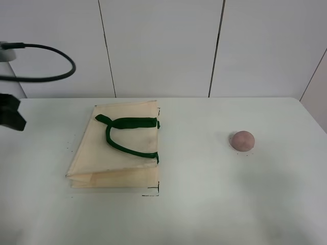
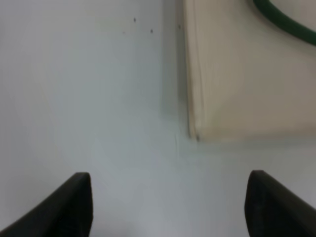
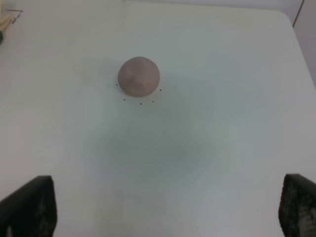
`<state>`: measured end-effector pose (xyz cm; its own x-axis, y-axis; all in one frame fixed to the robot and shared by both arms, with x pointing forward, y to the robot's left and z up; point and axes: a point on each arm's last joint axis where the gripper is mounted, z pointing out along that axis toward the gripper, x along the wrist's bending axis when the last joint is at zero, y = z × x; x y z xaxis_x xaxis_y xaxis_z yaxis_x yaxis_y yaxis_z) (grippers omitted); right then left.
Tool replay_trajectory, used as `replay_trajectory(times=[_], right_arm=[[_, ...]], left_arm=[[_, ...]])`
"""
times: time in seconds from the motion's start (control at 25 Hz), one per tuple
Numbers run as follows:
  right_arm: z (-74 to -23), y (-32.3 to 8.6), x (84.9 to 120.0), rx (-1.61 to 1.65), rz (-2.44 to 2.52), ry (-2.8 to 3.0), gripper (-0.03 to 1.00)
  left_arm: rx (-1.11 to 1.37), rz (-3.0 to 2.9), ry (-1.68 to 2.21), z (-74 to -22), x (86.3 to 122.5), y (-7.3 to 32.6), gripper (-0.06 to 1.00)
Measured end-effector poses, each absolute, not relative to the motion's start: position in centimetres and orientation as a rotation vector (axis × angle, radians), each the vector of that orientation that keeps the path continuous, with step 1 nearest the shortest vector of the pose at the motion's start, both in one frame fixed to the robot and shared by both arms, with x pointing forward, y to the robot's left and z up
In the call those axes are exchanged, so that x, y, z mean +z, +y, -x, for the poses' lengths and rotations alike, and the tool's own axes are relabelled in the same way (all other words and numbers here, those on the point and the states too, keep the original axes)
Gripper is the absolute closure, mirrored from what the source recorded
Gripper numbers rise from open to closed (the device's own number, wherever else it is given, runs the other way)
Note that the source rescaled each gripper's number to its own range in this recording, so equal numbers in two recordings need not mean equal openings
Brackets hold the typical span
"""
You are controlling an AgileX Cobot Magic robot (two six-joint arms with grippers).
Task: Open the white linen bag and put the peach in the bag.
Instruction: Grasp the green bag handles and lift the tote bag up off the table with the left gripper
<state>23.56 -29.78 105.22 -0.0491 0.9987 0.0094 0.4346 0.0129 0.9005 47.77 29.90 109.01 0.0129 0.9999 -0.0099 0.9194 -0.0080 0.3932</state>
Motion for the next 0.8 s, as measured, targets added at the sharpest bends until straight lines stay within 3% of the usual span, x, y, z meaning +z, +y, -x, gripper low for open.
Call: replay_trajectory(times=[0.36,0.8], right_arm=[[-23.6,-29.8,105.2,0.998,-1.508,1.574,-0.03],[-23.6,-29.8,105.2,0.998,-1.508,1.574,-0.03]], left_arm=[[0.238,-2.04,2.058,-60.4,103.7,28.6,-0.06],[0.126,-2.077,2.021,-65.0,99.4,18.5,-0.06]])
